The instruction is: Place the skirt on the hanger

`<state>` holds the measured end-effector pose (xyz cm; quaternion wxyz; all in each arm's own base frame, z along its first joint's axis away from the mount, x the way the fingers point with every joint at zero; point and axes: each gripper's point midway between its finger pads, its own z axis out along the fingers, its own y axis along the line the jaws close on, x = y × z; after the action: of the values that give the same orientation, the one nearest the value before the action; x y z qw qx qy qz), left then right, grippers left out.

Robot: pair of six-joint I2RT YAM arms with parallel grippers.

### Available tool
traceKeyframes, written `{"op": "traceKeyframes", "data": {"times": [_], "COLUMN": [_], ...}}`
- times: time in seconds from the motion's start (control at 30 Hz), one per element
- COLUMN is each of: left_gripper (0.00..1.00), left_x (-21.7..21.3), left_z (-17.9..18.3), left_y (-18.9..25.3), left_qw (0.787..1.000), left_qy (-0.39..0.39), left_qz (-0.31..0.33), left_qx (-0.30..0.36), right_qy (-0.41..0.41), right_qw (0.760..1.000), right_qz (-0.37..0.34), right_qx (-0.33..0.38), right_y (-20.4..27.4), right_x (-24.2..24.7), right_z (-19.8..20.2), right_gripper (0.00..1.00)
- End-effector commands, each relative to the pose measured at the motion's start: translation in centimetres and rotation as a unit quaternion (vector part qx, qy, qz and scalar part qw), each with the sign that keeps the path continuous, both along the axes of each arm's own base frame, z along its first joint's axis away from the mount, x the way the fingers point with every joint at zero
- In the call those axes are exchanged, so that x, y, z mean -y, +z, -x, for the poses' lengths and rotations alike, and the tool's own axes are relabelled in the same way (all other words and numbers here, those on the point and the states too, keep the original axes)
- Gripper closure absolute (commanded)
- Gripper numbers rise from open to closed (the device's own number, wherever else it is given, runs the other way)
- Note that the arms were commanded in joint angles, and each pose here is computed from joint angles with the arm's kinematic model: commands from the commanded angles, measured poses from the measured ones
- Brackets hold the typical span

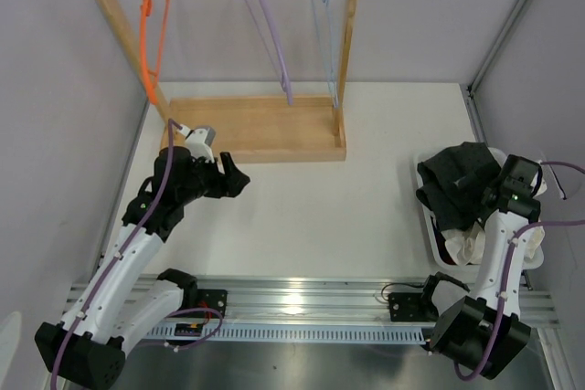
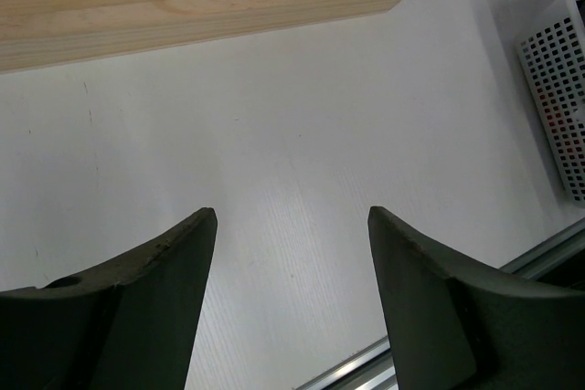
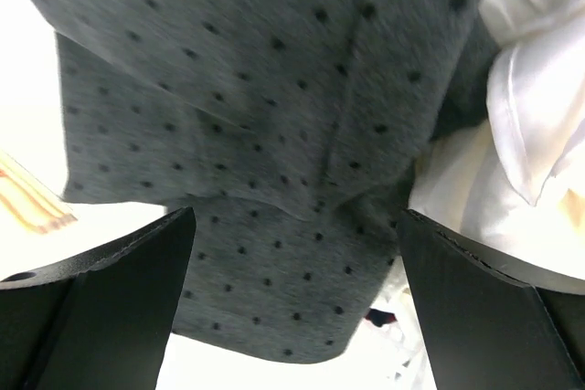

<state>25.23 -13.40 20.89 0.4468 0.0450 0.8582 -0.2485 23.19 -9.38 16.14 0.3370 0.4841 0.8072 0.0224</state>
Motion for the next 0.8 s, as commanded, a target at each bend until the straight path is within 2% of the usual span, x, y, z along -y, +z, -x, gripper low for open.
{"op": "traceKeyframes", "data": {"times": [0.0, 0.2, 0.4, 0.5, 0.6, 0.7, 0.73, 0.77], "left_gripper": [0.27, 0.26, 0.26, 0.26, 0.26, 0.26, 0.26, 0.26], "left_x": [0.2, 0.3, 0.3, 0.4, 0.4, 0.5, 0.5, 0.5], "left_z": [0.3, 0.3, 0.4, 0.5, 0.5, 0.5, 0.5, 0.5], "left_y": [0.8, 0.9, 1.1, 1.1, 1.2, 1.2, 1.1, 1.2], "left_qw": [1.0, 1.0, 1.0, 1.0, 1.0, 1.0, 1.0, 1.0], "left_qy": [-0.009, -0.011, -0.011, -0.013, -0.014, -0.015, -0.016, -0.016], "left_qz": [0.007, 0.009, 0.011, 0.012, 0.013, 0.014, 0.013, 0.014], "left_qx": [0.018, 0.019, 0.023, 0.023, 0.024, 0.023, 0.022, 0.023], "right_qy": [0.002, -0.013, -0.021, -0.025, -0.025, -0.024, -0.024, -0.024], "right_qw": [1.0, 1.0, 1.0, 1.0, 1.0, 1.0, 1.0, 1.0], "right_qz": [0.007, 0.011, 0.005, 0.003, 0.0, 0.001, 0.002, 0.001], "right_qx": [-0.001, -0.005, 0.001, 0.001, 0.002, 0.014, 0.018, 0.017], "right_y": [-0.3, -1.1, -1.9, -2.3, -2.6, -2.3, -2.1, -2.1], "right_x": [0.0, 0.7, 1.2, 1.4, 1.5, 1.6, 1.8, 1.8], "right_z": [0.5, 0.2, -1.0, -1.4, -1.8, -2.4, -2.6, -2.7], "right_gripper": [0.01, 0.04, 0.16, 0.17, 0.25, 0.39, 0.51, 0.57]}}
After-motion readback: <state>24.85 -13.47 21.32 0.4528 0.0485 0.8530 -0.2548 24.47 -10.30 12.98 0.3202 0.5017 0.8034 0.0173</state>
